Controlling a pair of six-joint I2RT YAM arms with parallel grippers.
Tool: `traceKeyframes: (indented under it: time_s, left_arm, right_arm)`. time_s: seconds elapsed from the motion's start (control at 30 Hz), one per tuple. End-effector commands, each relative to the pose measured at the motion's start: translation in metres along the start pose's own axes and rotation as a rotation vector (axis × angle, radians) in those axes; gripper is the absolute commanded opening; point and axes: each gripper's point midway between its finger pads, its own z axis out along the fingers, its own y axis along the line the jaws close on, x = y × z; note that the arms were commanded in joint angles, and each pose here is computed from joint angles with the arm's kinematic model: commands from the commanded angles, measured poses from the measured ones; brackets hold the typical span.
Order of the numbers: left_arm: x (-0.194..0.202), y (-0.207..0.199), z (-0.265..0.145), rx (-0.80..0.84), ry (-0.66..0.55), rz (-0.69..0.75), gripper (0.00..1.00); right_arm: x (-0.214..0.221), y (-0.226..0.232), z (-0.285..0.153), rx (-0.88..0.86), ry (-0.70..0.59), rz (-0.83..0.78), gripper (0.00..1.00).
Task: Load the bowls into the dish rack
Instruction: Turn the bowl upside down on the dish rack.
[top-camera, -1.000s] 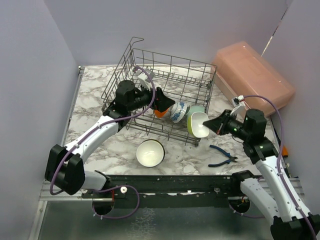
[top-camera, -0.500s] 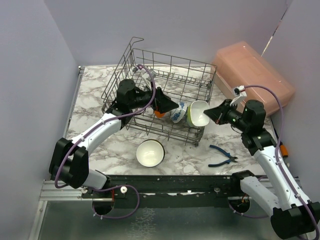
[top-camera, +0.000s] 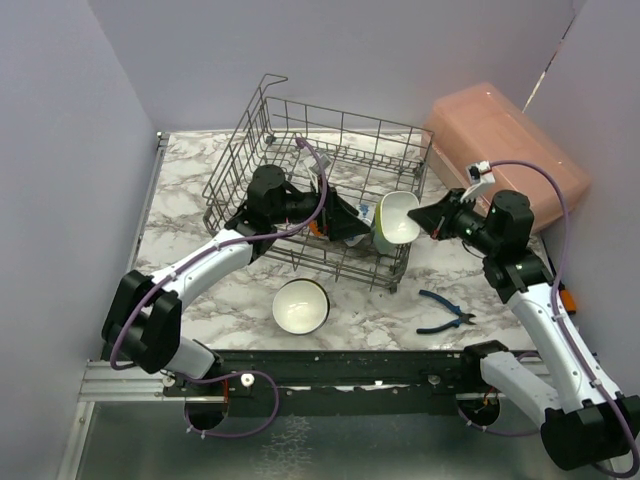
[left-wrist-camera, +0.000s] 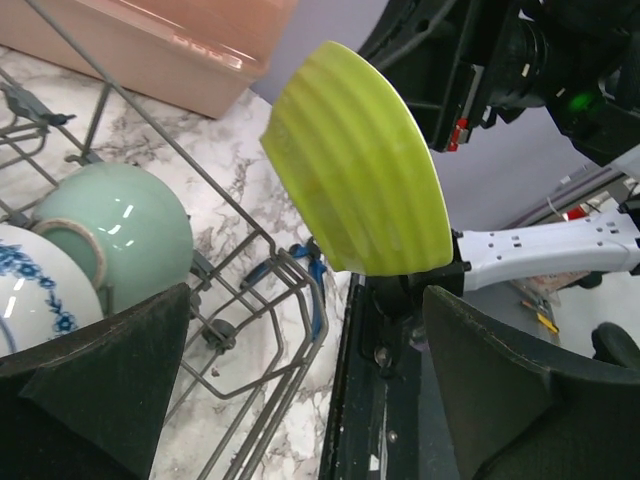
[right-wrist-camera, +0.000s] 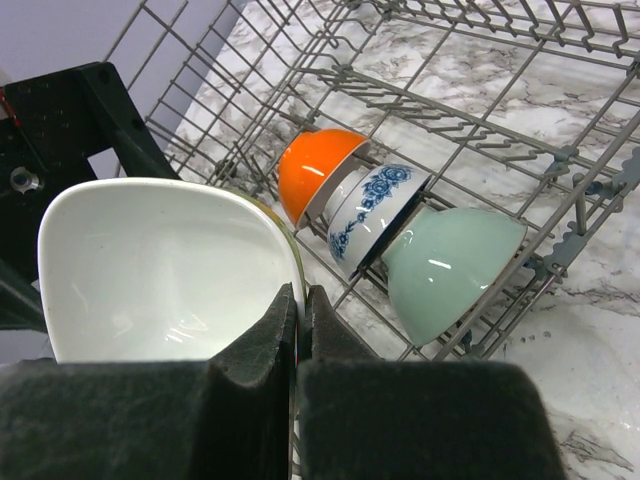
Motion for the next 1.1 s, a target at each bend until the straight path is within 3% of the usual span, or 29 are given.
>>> traceKeyframes:
  time_s: [0.0, 0.27, 0.73, 1.07]
  left_arm:
    - [0.012, -0.01, 0.006, 0.065, 0.04, -0.014, 0.99]
    - [0.018, -0.015, 0.014, 0.092, 0.071, -0.077, 0.99]
    - [0.022, 0.002, 0.018, 0.029, 0.057, -0.151, 0.99]
    - [0.021, 0.012, 0.015, -0.021, 0.057, -0.132, 0.86]
  right_arm:
    - [-0.017, 0.006, 0.002, -0.019, -0.049, -0.015, 0.0]
    - [-0.007, -0.006, 0.014, 0.017, -0.031, 0.031, 0.0]
    - [-0.005, -0.004, 0.027, 0.159, -0.033, -0.112, 0.0]
    - [0.0, 0.005, 0.031, 0.134, -0.019, -0.117, 0.0]
